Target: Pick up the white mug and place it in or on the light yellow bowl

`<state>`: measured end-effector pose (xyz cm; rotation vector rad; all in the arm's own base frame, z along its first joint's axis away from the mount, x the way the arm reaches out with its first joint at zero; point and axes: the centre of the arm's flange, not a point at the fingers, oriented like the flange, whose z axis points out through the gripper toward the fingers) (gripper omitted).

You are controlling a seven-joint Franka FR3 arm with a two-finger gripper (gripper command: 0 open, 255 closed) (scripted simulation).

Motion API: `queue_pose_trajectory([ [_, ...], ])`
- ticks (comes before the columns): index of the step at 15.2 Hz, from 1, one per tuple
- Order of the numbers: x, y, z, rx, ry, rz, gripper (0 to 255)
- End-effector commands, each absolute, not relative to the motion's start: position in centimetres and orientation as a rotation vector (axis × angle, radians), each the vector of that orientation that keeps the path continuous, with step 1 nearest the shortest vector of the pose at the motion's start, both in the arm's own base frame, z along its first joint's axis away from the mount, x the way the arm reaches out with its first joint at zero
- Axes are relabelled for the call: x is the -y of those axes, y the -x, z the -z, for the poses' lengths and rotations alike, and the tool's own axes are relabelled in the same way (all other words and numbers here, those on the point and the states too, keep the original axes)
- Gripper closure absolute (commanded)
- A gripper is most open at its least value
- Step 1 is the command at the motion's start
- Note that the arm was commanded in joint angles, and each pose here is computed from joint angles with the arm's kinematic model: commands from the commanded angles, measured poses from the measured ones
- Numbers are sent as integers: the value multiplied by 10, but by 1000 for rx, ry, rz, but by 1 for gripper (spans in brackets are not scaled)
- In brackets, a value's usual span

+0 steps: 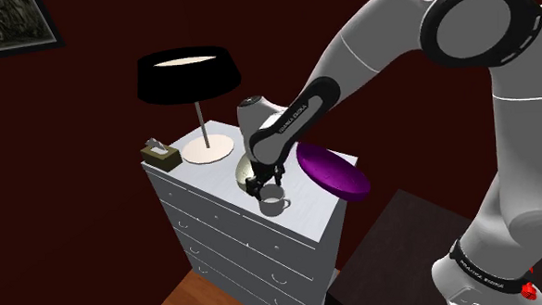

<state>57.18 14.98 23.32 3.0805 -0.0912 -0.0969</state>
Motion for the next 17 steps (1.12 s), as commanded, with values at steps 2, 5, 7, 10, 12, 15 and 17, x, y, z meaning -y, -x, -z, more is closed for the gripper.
queue_pose_trajectory([
  [2, -163, -596, -202, 92, -3087, 93, 0],
  [5, -165, -599, -187, 92, -3088, 93, 0],
  [7, -164, -598, -176, 92, -3088, 93, 0],
  [10, -163, -597, -160, 92, -3088, 93, 0],
  [12, -163, -597, -157, 92, -3088, 93, 0],
  [15, -163, -597, -157, 92, -3088, 93, 0],
  [17, -163, -597, -157, 92, -3088, 93, 0],
])
